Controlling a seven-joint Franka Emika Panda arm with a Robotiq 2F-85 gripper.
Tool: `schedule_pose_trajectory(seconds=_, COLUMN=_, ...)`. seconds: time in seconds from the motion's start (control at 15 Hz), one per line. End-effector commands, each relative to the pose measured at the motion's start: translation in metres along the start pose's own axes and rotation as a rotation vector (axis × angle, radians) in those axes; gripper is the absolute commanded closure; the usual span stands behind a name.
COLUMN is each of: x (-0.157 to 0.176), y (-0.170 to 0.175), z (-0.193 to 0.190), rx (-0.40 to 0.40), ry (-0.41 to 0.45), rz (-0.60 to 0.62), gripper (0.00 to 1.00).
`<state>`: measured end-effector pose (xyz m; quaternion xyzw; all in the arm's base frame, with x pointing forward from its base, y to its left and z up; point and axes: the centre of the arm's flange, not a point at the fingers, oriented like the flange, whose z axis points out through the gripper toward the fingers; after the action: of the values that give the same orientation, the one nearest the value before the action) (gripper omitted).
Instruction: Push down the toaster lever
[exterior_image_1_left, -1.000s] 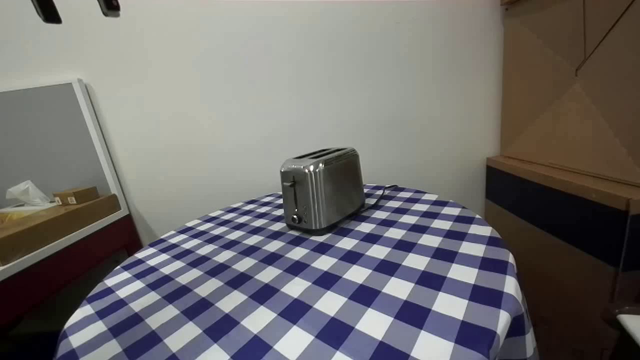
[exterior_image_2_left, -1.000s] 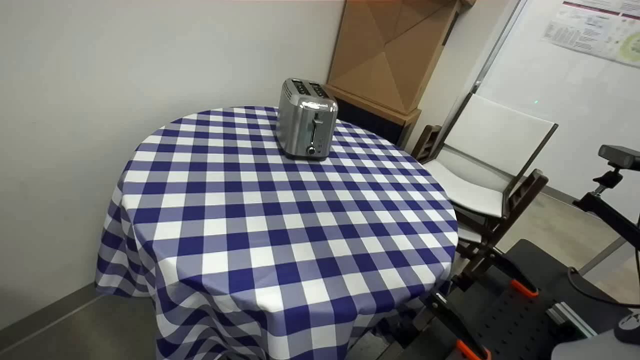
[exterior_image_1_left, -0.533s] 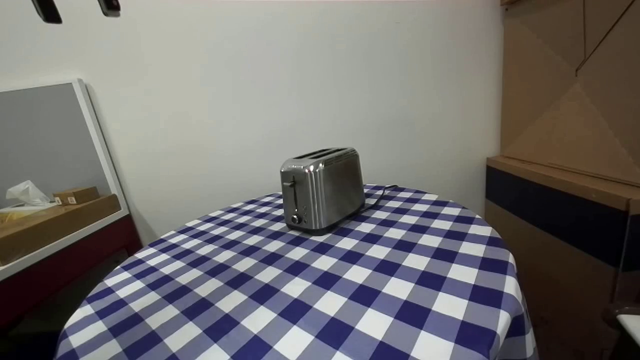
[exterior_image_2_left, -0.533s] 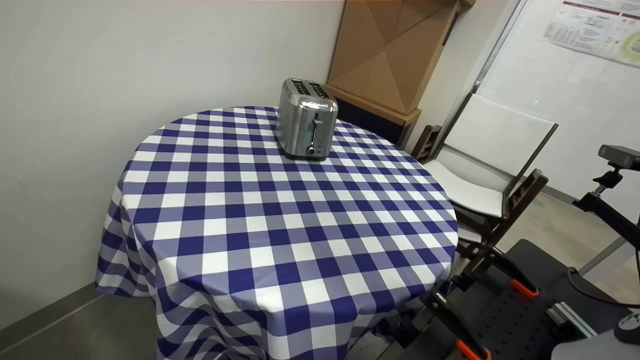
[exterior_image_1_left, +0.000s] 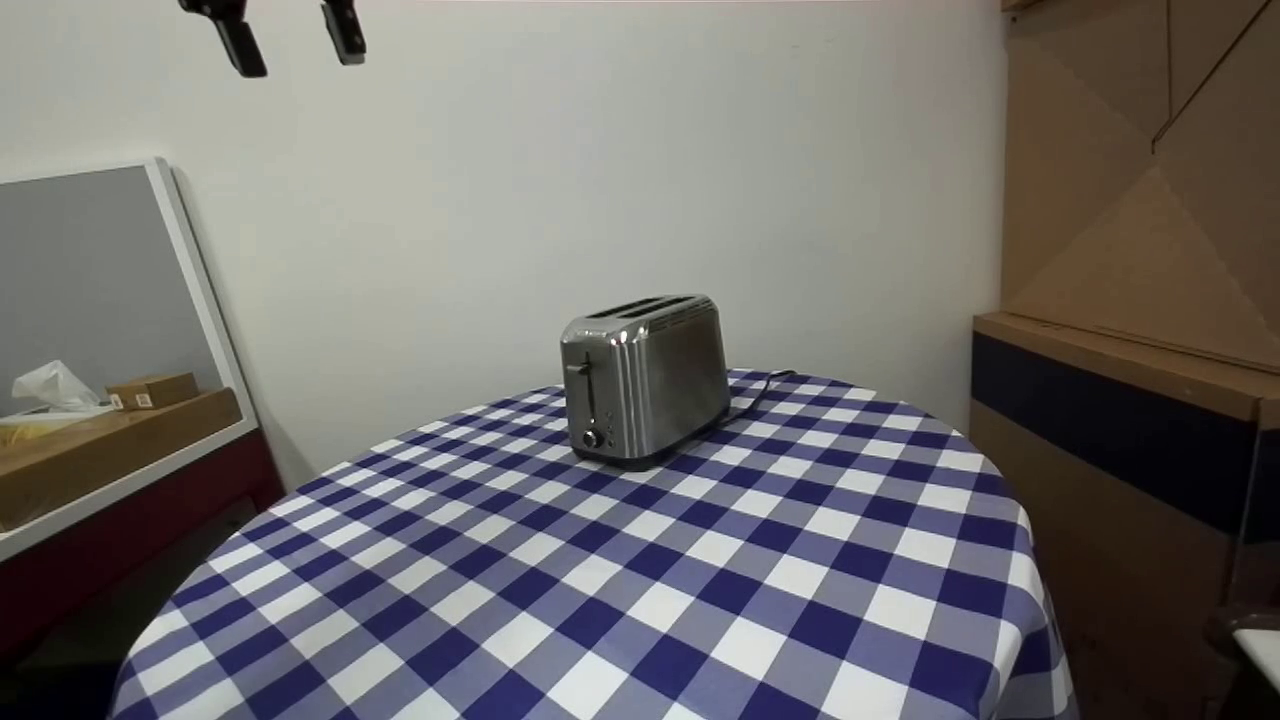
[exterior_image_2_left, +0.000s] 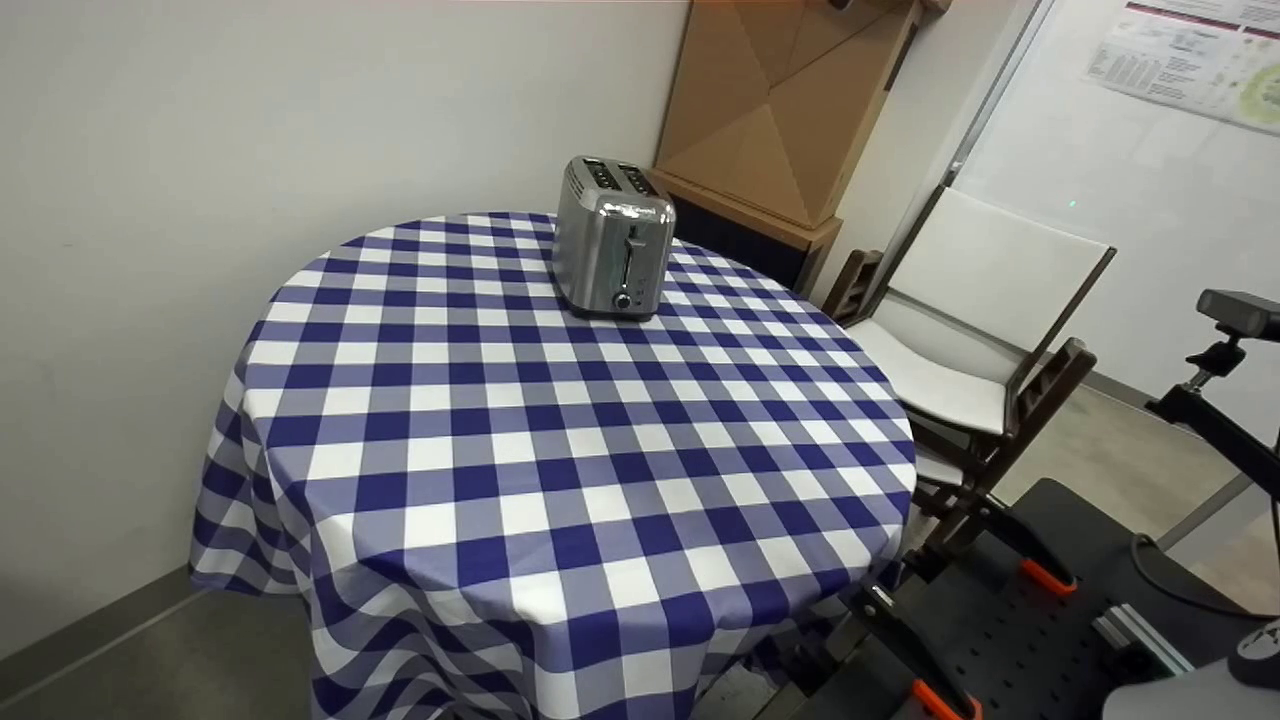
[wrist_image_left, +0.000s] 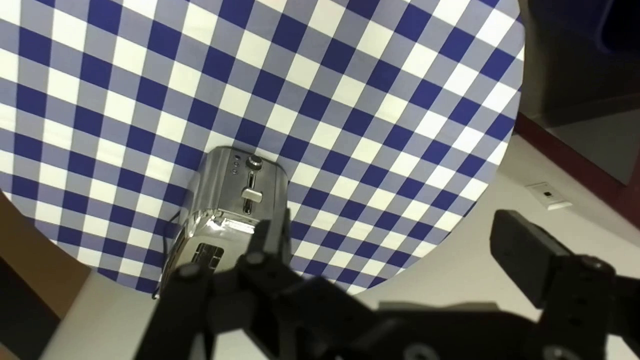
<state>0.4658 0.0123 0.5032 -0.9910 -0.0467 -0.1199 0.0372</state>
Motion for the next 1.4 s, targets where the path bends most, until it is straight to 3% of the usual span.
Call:
schedule_pose_trajectory(seconds=0.0, x=0.057, y=0.025, z=0.016, rx=-0.008, ry=0.015, rz=0.032, gripper=0.00)
schedule_pose_trajectory(seconds=0.47, x=0.129, y=0.065, z=0.058, rx=-0.035, ry=0.004, rz=0.120, gripper=0.00)
schedule_pose_trajectory(seconds=0.53, x=0.135, y=0.068, z=0.063, rx=-0.038, ry=0.001, rz=0.129, gripper=0.07)
schedule_pose_trajectory(seconds=0.6, x=0.142, y=0.072, z=0.069, rx=-0.039, ry=-0.005, rz=0.139, gripper=0.26)
schedule_pose_trajectory(seconds=1.13, x=0.175, y=0.092, z=0.116, rx=-0.057, ry=-0.038, rz=0.172, gripper=0.87)
schedule_pose_trajectory(seconds=1.27, x=0.177, y=0.097, z=0.131, rx=-0.062, ry=-0.055, rz=0.179, gripper=0.99)
schedule_pose_trajectory(seconds=1.33, x=0.177, y=0.099, z=0.141, rx=-0.066, ry=-0.068, rz=0.179, gripper=1.00)
